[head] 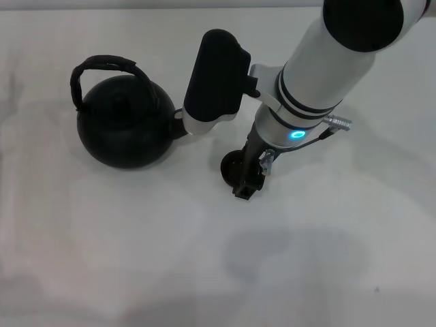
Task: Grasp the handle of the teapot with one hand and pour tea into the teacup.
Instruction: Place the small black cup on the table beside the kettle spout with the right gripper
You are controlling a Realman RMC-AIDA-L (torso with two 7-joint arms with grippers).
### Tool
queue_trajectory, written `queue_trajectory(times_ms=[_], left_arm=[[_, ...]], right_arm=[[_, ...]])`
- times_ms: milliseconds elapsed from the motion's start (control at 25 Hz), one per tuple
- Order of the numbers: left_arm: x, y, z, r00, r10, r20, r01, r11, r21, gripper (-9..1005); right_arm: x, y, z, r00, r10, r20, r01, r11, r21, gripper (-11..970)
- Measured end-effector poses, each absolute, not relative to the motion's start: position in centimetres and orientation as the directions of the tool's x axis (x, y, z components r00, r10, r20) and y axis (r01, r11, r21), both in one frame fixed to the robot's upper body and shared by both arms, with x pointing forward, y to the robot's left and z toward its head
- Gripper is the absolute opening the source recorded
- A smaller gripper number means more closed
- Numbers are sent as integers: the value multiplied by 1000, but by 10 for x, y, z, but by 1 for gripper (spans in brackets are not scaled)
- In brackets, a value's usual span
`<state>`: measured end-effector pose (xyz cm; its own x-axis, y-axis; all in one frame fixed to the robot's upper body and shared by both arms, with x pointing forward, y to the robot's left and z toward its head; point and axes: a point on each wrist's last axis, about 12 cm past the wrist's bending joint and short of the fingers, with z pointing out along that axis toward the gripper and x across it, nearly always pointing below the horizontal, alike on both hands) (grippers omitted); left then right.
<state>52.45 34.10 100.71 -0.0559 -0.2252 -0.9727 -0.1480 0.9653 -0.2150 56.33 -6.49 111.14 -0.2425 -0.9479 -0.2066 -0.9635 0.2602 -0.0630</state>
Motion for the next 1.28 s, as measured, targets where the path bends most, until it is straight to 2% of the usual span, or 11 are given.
queue_trajectory(times_ms=[600,1040,1280], left_arm=[[526,342,1008,-50,-225,-973,-145,966,-216,880],[526,342,1009,-48,-225,-973,-145,966,-216,879],[526,342,1009,-45,-227,-973,-149,965,-218,879]], right_arm=[[558,-60,1109,-214,-956,-201,-971,231,-65,719],[559,-58,1111,-224,-946,-235,-967,245,-68,869],[560,-53,1113,-237,-929,-286,-962,265,-65,868]])
